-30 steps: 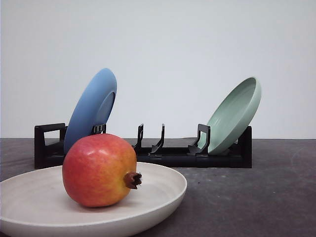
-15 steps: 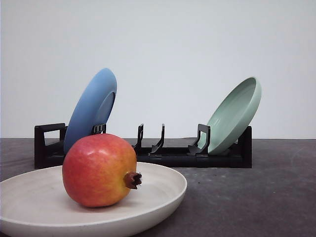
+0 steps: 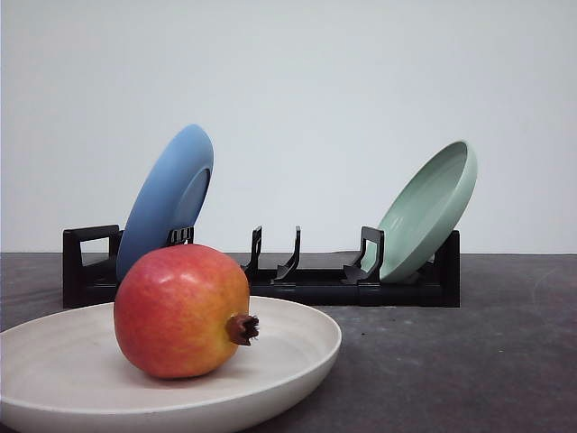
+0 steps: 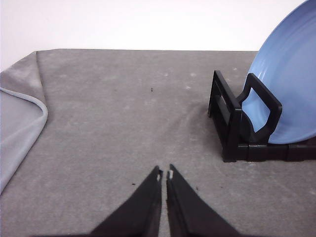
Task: Place pomegranate in white plate
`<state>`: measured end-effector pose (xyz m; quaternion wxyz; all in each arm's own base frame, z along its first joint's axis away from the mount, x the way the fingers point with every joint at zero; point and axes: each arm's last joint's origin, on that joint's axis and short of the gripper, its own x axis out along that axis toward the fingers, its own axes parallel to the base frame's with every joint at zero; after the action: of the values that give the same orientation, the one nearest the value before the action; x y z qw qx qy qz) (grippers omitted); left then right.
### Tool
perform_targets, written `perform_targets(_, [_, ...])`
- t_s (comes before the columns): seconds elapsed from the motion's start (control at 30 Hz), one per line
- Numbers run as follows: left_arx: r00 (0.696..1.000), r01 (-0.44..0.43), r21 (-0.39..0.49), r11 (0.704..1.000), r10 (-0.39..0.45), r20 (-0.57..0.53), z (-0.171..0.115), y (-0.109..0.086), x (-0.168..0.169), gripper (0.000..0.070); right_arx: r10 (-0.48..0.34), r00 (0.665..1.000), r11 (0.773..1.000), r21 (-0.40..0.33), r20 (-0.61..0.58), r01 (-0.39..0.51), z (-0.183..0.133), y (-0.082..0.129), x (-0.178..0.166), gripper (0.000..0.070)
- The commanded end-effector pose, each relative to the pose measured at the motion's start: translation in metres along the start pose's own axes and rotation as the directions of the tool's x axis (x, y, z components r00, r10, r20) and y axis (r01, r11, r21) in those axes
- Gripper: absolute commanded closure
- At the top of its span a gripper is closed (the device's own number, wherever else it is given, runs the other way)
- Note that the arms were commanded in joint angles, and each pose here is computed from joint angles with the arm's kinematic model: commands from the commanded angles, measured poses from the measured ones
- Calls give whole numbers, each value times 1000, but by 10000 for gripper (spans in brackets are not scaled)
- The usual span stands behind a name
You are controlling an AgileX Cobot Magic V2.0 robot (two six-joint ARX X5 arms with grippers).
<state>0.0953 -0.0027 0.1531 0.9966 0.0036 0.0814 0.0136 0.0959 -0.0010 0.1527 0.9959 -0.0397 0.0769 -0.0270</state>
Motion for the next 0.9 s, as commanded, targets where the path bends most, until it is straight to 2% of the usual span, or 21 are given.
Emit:
perform_targets(0.0, [1000,3,-4,1000,-3,-13,-4,0,1,700,-2,1000,1000,14,1,2,-1,0,0,655])
perform_targets(0.87, [1000,2,-4,1000,-2,-13,-4,0,1,700,-2,1000,1000,14,1,2,-1,0,0,655])
